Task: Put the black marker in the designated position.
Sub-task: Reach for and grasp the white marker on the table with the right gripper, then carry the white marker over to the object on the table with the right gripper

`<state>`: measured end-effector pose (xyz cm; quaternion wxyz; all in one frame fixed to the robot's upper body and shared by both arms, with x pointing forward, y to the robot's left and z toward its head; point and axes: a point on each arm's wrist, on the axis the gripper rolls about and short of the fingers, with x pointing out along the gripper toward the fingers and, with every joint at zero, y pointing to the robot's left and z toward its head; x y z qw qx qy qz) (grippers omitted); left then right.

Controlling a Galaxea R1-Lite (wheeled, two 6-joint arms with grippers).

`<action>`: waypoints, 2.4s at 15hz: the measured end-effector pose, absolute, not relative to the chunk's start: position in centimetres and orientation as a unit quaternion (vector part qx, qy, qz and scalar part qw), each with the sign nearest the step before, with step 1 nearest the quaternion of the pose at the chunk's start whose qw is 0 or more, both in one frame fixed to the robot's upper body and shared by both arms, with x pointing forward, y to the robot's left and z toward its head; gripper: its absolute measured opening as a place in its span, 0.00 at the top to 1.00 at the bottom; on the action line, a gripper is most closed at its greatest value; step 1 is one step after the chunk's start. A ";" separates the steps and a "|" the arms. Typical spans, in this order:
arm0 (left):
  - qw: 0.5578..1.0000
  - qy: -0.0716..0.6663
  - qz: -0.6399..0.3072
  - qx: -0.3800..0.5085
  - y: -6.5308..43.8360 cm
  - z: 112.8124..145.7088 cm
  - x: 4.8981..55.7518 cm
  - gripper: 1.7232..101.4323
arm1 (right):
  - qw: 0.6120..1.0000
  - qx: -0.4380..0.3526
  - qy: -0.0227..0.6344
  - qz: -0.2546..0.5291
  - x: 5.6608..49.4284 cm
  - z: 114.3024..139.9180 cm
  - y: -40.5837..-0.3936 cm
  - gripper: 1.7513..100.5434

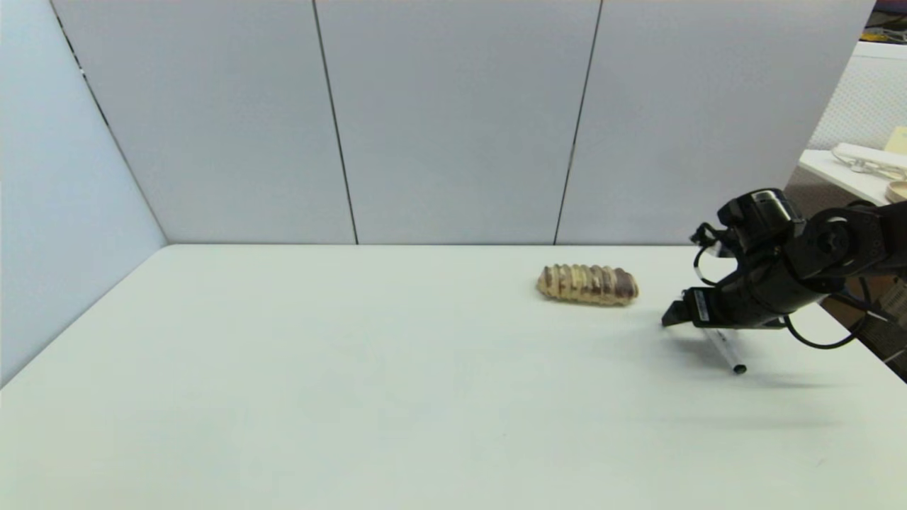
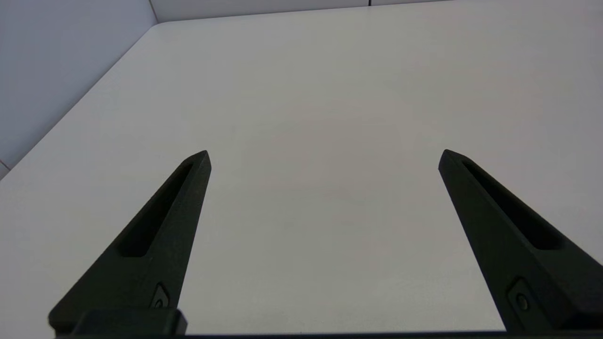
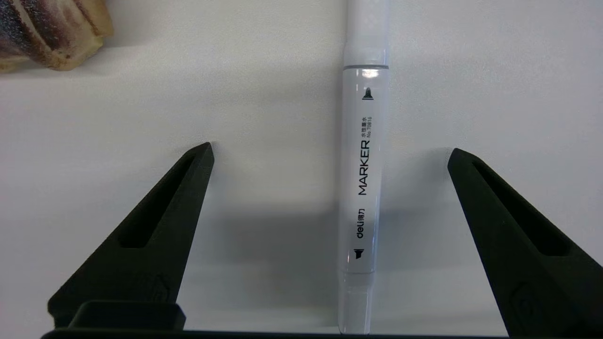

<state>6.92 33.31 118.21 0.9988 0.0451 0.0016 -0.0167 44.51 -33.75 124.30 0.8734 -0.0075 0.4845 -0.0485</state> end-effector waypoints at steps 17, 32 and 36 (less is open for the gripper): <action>0.999 0.002 -0.017 0.045 33.3 118.2 6.9 0.04 | 0.878 -0.005 0.475 -0.048 44.3 125.0 -33.8 0.91; 0.999 0.002 -0.017 0.045 33.3 118.2 6.9 0.04 | 0.912 -0.024 0.282 0.297 36.3 137.8 -24.9 0.91; 0.999 0.002 -0.017 0.045 33.3 118.2 6.9 0.04 | 0.889 -0.048 0.303 0.340 35.1 136.5 -19.2 0.91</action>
